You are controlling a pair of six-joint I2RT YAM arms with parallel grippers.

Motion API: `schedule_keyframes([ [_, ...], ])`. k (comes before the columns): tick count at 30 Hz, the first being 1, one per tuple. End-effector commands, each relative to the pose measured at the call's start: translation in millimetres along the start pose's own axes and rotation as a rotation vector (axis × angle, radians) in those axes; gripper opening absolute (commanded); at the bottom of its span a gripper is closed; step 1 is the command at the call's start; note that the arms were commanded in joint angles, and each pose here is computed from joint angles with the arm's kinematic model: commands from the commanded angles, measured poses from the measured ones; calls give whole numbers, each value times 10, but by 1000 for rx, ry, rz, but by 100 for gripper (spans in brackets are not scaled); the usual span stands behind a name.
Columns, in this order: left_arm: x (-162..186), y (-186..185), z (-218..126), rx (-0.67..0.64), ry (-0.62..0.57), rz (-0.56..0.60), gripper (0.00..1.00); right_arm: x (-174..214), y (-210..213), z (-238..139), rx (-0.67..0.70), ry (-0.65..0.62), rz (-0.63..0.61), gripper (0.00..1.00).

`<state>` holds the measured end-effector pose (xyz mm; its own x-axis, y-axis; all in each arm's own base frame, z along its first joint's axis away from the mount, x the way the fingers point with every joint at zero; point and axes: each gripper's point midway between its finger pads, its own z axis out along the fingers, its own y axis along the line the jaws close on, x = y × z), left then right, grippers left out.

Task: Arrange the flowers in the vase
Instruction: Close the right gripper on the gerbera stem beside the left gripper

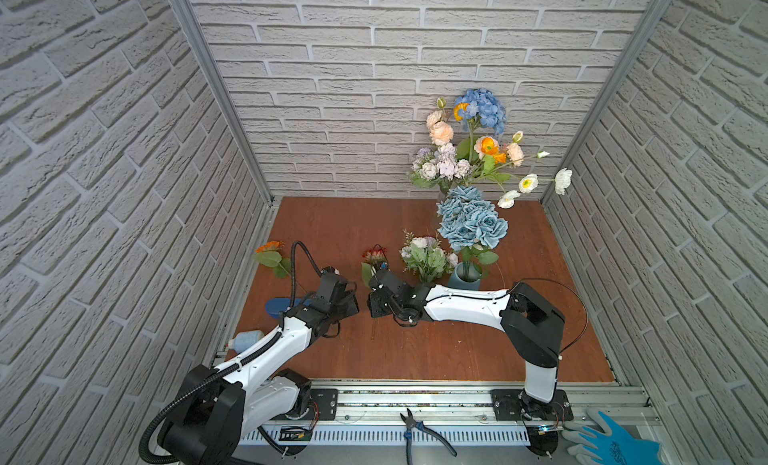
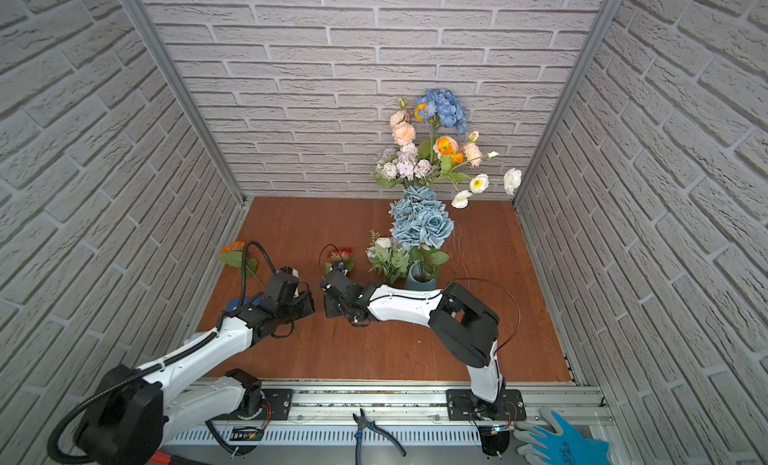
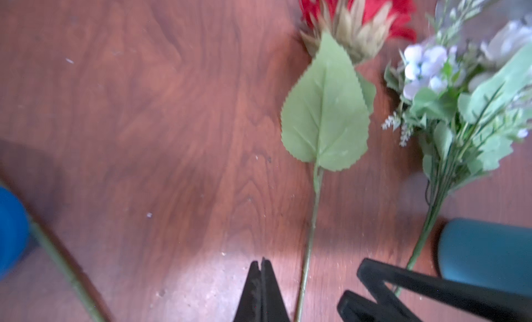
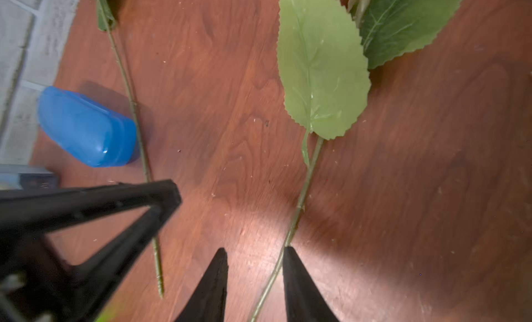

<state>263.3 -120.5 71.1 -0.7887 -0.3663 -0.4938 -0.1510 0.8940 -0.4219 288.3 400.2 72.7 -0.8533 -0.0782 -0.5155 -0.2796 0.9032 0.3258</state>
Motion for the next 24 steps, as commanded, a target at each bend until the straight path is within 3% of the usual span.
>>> schedule_keyframes([
  [1, -140, 35, -10, 10, -69, -10, 0, -42, -85, -56, 116, -33, -44, 34],
  [6, -222, 11, -9, 13, -88, 13, 0, 9, -126, 128, 171, 2, -55, 33],
  [7, -240, 1, -13, 14, -92, 18, 4, 8, -117, 155, 174, 7, -59, 32],
  [8, -255, -2, -21, 14, -97, 20, 16, 10, -106, 191, 176, 12, -63, 32],
  [11, -288, 24, -42, 3, -113, 17, 74, -12, -133, 244, 212, 12, -66, 31],
  [12, -296, 36, -52, -2, -117, 17, 85, -16, -149, 258, 223, 10, -65, 31],
  [14, -302, 75, -63, -18, -120, 19, 98, -8, -176, 280, 238, 9, -62, 31],
  [24, -341, 103, -58, -17, -127, 13, 98, 27, -298, 438, 320, 25, -82, 27],
])
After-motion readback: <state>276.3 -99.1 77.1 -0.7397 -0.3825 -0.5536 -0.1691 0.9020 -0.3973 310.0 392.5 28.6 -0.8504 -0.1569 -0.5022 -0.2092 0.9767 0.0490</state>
